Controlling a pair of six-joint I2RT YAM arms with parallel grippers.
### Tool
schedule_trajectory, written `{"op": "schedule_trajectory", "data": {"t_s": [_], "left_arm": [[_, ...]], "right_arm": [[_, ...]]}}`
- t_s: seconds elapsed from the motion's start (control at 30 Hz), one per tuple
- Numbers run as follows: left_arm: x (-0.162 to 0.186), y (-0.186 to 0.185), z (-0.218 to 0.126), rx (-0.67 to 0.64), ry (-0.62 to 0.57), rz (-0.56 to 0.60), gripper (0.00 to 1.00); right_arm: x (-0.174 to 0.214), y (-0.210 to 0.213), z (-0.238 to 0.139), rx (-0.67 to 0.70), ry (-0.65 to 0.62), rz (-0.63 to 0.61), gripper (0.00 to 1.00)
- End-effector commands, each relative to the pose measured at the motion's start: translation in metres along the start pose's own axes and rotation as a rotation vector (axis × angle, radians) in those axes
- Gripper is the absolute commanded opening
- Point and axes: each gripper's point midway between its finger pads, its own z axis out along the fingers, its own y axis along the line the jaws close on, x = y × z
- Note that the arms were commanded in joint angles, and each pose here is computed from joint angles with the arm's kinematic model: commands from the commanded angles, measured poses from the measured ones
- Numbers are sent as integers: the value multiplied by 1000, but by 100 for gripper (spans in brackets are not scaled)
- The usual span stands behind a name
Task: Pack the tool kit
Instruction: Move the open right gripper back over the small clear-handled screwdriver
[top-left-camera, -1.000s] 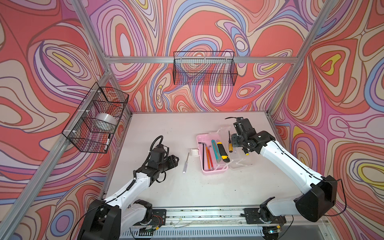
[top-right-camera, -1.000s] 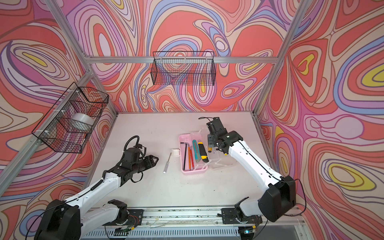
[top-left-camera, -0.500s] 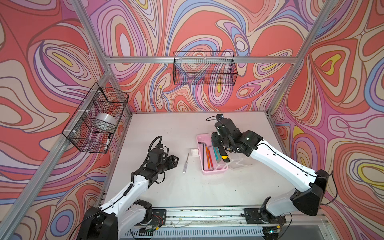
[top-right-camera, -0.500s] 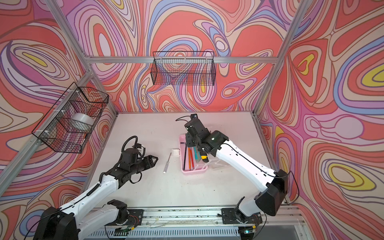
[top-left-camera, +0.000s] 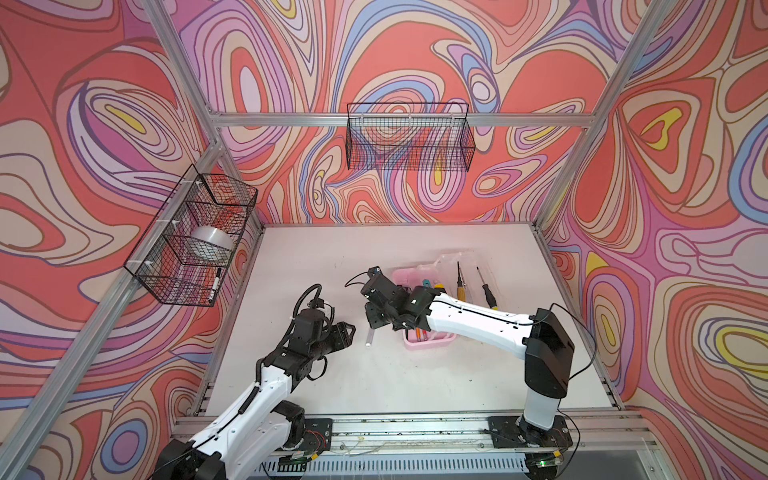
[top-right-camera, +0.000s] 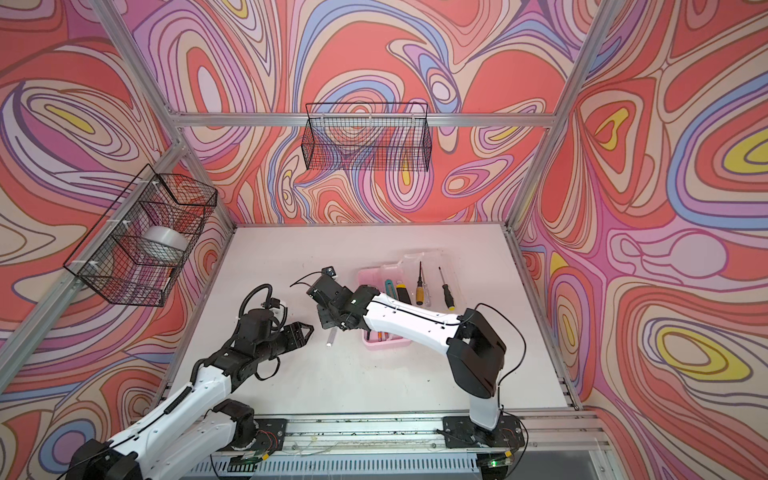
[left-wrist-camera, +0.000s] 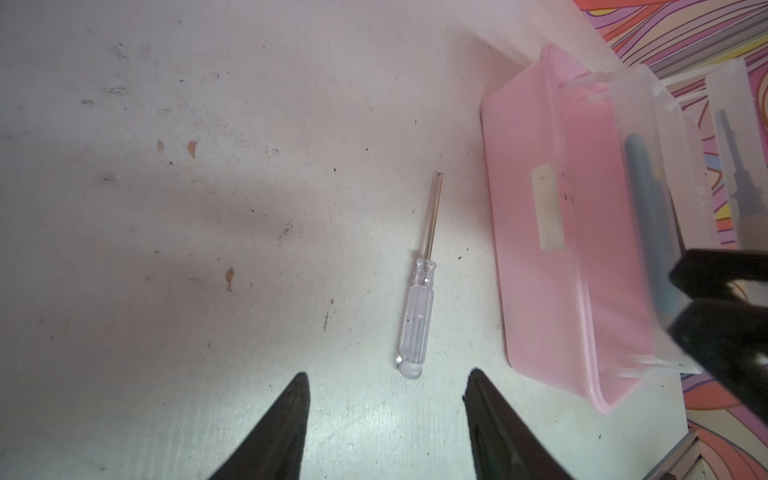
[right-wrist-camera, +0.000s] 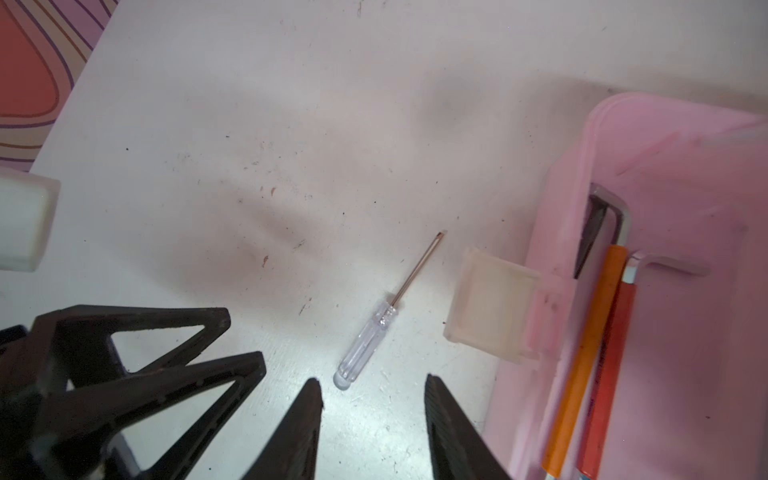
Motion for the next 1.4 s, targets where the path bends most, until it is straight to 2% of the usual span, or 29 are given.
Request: {"op": "schedule_trajectory", "data": {"t_s": [0.0, 0.27, 0.6, 0.93, 1.37], "left_arm": [[7, 4, -4, -7, 10, -13, 61], [10, 7, -5, -2, 0, -19, 61], [12, 13, -9, -12, -31, -36, 61], [15, 16, -5, -18, -17, -25, 61], [14, 19, -3, -35, -21, -16, 61]], "right_arm": [[-7, 21, 5, -46, -29, 61, 42], [15, 21, 32, -28, 18, 144, 40], [50, 21, 71, -13, 127, 183, 36], [64, 4, 68, 61, 162, 235, 38], [73, 1, 84, 138, 218, 275, 40]]}}
